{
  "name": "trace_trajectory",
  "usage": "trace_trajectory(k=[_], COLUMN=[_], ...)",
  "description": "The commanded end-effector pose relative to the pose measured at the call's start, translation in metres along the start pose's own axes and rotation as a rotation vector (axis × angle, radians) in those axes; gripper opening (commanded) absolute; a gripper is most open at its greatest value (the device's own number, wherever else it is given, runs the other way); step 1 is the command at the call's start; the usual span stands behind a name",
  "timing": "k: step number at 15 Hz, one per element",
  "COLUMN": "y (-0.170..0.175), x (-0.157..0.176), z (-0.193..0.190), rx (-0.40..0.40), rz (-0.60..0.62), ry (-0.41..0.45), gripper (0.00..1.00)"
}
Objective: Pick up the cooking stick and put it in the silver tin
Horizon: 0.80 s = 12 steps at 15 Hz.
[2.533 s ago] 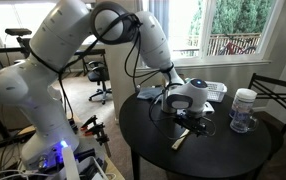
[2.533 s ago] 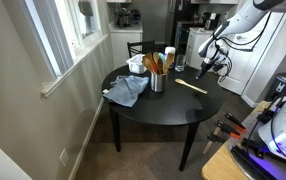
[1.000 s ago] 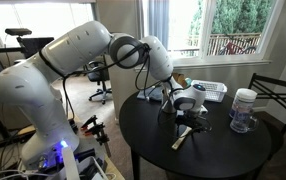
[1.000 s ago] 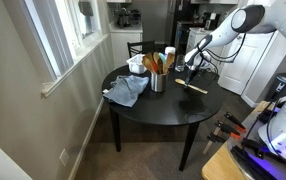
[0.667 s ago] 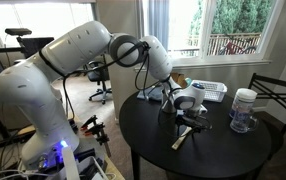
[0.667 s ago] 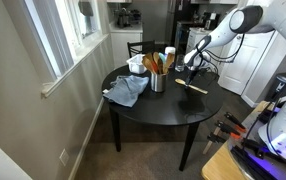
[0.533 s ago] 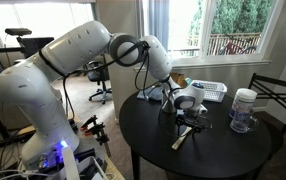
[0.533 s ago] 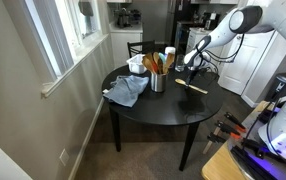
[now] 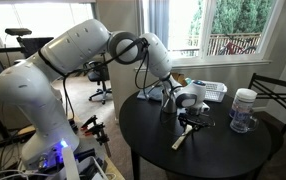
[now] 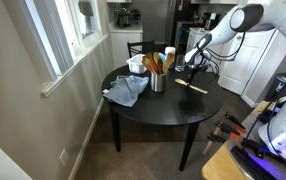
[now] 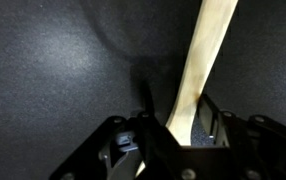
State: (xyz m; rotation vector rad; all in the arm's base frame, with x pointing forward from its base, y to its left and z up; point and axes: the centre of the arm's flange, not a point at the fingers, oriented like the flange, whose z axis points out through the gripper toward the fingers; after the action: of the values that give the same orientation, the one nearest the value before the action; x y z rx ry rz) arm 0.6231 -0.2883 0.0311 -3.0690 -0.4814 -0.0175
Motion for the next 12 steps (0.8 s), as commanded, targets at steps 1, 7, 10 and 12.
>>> trace_trajectory(k=[1, 7, 10, 12], y=[-0.011, -0.01, -0.012, -0.013], x=[-0.009, -0.009, -0.011, -0.014], z=[-0.01, -0.013, -0.027, -0.057], rx=[-0.023, -0.024, -0.024, -0.1], rz=[0.001, 0.001, -0.001, -0.016], ry=[-0.012, -0.011, 0.002, 0.032], gripper=[0.2, 0.06, 0.06, 0.06])
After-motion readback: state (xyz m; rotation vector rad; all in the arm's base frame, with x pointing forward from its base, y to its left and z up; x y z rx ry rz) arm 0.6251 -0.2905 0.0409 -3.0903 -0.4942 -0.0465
